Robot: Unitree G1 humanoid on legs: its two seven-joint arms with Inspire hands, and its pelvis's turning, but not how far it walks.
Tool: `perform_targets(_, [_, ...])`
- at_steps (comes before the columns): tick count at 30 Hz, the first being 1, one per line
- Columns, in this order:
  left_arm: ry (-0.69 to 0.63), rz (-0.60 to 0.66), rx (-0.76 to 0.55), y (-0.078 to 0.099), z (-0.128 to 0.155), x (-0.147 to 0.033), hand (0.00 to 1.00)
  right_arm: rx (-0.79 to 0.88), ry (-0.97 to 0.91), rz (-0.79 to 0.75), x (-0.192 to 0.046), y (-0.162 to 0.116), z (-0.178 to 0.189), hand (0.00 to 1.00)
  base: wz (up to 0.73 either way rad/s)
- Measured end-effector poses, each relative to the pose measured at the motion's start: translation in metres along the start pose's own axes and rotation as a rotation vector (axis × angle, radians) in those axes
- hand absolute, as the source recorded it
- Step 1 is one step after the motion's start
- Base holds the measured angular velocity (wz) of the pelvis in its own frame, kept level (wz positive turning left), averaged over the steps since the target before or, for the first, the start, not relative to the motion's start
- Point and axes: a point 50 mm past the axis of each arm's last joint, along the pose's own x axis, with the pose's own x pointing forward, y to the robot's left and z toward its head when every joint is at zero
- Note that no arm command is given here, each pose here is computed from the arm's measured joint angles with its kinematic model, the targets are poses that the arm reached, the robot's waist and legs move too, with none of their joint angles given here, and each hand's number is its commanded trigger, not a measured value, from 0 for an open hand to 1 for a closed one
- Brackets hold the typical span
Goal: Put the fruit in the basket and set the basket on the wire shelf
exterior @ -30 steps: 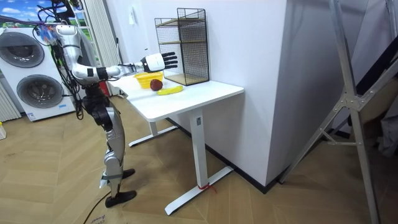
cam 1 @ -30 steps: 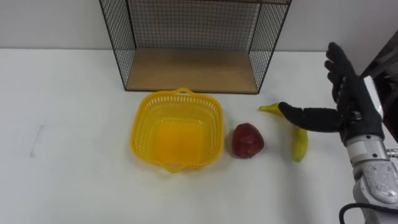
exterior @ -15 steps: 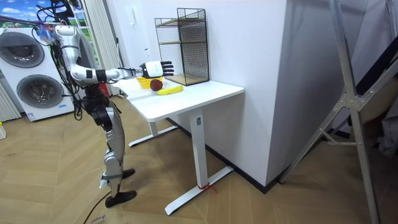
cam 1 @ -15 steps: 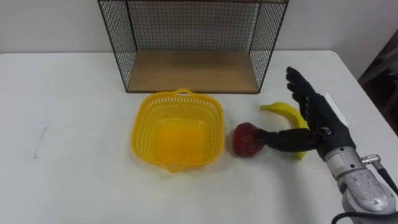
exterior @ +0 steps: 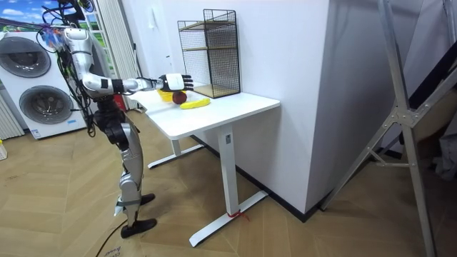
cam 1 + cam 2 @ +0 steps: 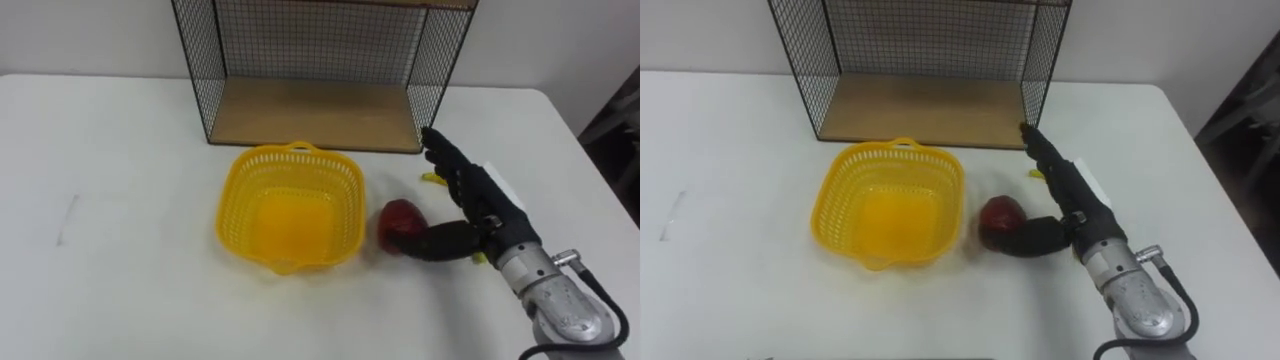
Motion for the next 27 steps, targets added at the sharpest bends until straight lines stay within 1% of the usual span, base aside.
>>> perform_targets(7, [-0.007,-0.01,0.031,-0.004,0.0,-0.001,0.0,-0.046,0.043,0.068,0.001,0.01,-0.004,0.0,0.0])
perform_targets(15, [-0.016,-0.017,0.047,-0.005,0.002,-0.001,0.0,-0.091,0.054,0.078,0.001,0.012,-0.005,0.0,0.01])
perform_targets(19, [-0.019,0.004,0.048,-0.004,0.004,0.0,0.0,-0.07,0.125,0.087,-0.001,0.015,-0.022,0.0,0.1])
perform_targets(23, [-0.009,0.002,0.048,-0.004,0.003,0.001,0.0,-0.07,0.161,0.108,-0.003,0.016,-0.03,0.0,0.01])
perform_targets(27, [-0.006,0.015,0.048,-0.004,0.002,0.001,0.0,-0.079,0.165,0.11,-0.003,0.016,-0.03,0.0,0.0])
